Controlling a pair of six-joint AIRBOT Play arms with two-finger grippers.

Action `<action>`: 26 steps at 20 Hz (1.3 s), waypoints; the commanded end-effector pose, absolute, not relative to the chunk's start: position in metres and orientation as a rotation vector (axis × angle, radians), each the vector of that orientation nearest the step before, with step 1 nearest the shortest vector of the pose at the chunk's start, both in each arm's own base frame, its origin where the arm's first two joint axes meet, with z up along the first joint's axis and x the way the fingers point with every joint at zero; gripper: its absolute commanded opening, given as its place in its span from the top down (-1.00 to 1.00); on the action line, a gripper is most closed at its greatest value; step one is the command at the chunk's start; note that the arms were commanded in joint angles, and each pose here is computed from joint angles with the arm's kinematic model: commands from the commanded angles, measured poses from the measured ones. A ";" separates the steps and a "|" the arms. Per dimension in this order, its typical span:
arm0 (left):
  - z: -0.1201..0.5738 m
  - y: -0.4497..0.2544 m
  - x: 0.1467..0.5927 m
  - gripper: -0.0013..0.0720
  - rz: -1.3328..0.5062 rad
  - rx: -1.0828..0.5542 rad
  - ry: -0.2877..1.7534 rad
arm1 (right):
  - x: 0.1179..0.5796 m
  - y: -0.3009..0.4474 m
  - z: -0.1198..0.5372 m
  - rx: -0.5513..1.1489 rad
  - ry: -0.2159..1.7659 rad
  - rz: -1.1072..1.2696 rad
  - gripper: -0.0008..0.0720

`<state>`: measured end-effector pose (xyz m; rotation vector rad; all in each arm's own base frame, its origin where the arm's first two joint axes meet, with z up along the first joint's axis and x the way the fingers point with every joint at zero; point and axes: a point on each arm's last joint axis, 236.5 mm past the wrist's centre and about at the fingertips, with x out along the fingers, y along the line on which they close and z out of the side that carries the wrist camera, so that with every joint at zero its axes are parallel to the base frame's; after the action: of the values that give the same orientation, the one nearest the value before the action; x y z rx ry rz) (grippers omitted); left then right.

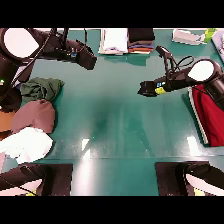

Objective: Fold the shirts.

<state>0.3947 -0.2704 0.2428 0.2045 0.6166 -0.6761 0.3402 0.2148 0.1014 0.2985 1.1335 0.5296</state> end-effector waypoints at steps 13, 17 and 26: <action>0.216 -0.010 0.414 0.87 -0.083 0.114 0.864 | 0.340 0.215 0.101 0.297 1.133 0.531 0.92; 0.145 0.066 0.407 -0.14 0.080 0.020 0.999 | 0.340 0.215 0.101 0.297 1.133 0.531 0.92; -0.009 0.058 0.444 -0.66 0.039 -0.134 1.151 | 0.340 0.215 0.101 0.296 1.136 0.531 0.92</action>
<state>0.4287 0.0619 0.0233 -0.0718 1.1530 0.0511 0.3400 0.2149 0.1011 0.2966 1.1341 0.5308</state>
